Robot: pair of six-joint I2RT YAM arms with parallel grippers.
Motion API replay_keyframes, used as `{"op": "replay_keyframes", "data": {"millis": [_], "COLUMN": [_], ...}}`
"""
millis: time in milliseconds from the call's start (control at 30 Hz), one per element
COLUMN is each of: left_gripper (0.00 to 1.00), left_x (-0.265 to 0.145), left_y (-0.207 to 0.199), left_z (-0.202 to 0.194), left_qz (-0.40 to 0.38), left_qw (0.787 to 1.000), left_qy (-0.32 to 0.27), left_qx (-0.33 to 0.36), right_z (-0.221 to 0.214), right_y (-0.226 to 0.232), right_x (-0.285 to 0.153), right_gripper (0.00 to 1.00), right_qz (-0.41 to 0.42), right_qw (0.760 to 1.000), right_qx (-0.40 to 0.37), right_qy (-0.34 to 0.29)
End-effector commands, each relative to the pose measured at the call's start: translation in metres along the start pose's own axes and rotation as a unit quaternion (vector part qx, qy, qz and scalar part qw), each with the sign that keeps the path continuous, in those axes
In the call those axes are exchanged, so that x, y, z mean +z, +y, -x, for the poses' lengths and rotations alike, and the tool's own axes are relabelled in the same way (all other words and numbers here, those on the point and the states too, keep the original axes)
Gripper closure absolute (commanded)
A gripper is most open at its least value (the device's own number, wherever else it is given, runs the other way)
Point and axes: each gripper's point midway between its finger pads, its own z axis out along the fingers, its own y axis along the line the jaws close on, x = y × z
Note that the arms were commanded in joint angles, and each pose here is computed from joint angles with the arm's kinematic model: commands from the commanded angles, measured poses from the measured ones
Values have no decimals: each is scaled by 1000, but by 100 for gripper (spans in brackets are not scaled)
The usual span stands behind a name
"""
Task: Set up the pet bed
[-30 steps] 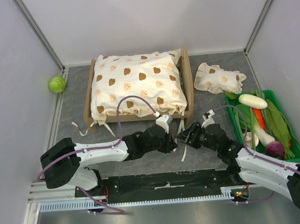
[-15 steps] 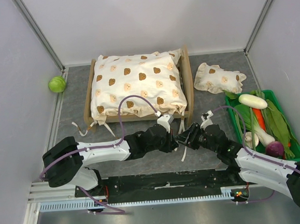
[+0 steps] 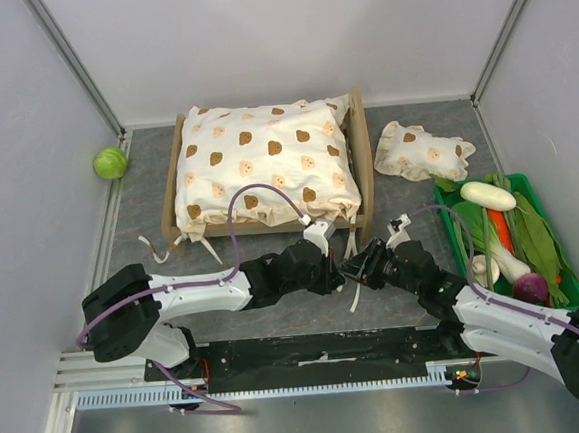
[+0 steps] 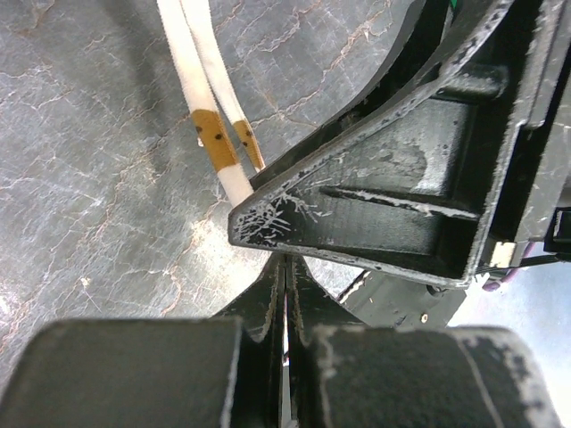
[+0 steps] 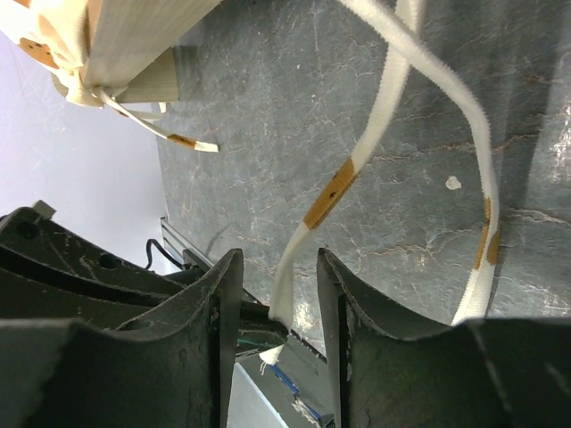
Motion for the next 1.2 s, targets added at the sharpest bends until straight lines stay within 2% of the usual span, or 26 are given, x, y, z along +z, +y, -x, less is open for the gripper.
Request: {"op": "replay_keyframes", "data": {"millis": [0,133,233,267,400,467,500,533,633,833,1000,1167], "left_gripper": [98,98,98,98,98,92,89,78,59,41,41,41], "left_x": [-4,-5,-5,-4,-4,-4,-5,-7,-14,-29,-1,35], "left_y": [-24,-27,-26,-25,-22,-20,-17,-18,-7,8,-1,-11], "left_z": [24,26,25,23,22,22,21,23,23,59,86,95], "left_qz": [-37,-46,-45,-43,-36,-30,-25,-25,-4,27,26,13], "left_qw": [999,998,998,998,999,999,999,999,999,994,994,994], "left_qy": [-38,-43,-41,-39,-38,-38,-38,-41,-48,-106,-110,-104], "left_qx": [-11,-10,-9,-10,-14,-14,-14,-14,-13,-24,-10,-8], "right_z": [-2,-4,-4,-4,-3,1,3,5,17,22,20,17], "right_y": [6,7,10,11,7,2,-2,-6,-20,-40,-39,-33], "right_x": [2,6,6,6,3,2,0,-2,-6,-8,-4,-2], "right_gripper": [55,58,67,74,89,92,92,93,95,96,96,95], "right_qz": [6,11,16,17,10,-2,-14,-22,-60,-106,-102,-92], "right_qw": [1000,1000,1000,1000,1000,1000,1000,999,995,988,986,986], "right_qx": [-2,0,-1,-1,-5,-13,-17,-29,-52,-96,-124,-133], "right_qy": [5,7,5,5,0,-13,-17,-22,-55,-62,-49,-36]}}
